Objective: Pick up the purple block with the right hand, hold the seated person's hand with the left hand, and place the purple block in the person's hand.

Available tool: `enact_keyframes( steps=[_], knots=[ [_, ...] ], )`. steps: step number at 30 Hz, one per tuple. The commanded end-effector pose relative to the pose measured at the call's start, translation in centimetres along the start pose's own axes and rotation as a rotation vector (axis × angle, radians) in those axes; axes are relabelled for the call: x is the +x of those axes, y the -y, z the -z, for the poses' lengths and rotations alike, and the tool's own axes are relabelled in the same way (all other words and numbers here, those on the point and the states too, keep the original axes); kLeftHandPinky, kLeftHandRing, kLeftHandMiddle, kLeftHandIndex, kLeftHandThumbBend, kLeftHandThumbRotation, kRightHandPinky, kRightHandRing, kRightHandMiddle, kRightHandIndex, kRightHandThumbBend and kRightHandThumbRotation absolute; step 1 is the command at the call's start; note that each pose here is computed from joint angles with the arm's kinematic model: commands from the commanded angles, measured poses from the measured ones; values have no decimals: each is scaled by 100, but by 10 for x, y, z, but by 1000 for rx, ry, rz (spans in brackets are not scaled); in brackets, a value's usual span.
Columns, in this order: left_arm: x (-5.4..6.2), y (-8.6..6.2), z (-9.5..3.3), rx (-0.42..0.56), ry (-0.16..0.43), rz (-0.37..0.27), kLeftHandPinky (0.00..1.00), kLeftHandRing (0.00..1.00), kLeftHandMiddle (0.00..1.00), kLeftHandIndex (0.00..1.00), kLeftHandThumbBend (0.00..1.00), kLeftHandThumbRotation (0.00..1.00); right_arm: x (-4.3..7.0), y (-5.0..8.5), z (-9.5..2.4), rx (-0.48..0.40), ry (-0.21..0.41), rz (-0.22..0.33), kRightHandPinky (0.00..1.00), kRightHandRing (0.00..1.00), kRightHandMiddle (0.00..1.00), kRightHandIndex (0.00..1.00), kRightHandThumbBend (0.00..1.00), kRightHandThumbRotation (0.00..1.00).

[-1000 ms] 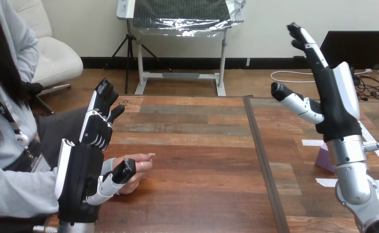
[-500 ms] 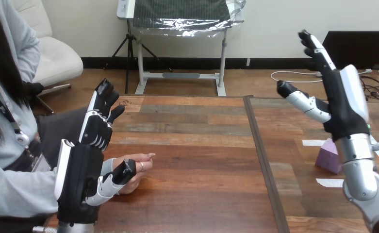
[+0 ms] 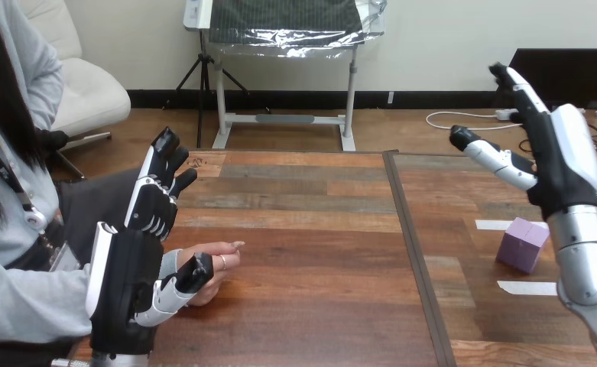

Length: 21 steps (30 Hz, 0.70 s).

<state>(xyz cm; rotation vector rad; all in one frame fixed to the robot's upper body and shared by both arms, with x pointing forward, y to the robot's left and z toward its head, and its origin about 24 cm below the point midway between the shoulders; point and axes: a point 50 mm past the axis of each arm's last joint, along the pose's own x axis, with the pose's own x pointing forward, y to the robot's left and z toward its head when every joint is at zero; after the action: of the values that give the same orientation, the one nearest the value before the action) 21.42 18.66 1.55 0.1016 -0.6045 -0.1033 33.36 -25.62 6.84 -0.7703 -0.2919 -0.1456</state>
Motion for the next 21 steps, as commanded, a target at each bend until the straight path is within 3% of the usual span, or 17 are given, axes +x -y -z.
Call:
enact_keyframes(
  steps=[1,21],
  knots=[
    [16,-1,-8,2,95,-11,89,95,98,96,100,76,31,22,-21,-34,68,68,81,90,91,91,100,88],
    [16,-1,-9,-9,105,-15,90,96,98,96,100,75,32,29,-5,-167,-68,32,77,89,89,89,99,83]
  ],
)
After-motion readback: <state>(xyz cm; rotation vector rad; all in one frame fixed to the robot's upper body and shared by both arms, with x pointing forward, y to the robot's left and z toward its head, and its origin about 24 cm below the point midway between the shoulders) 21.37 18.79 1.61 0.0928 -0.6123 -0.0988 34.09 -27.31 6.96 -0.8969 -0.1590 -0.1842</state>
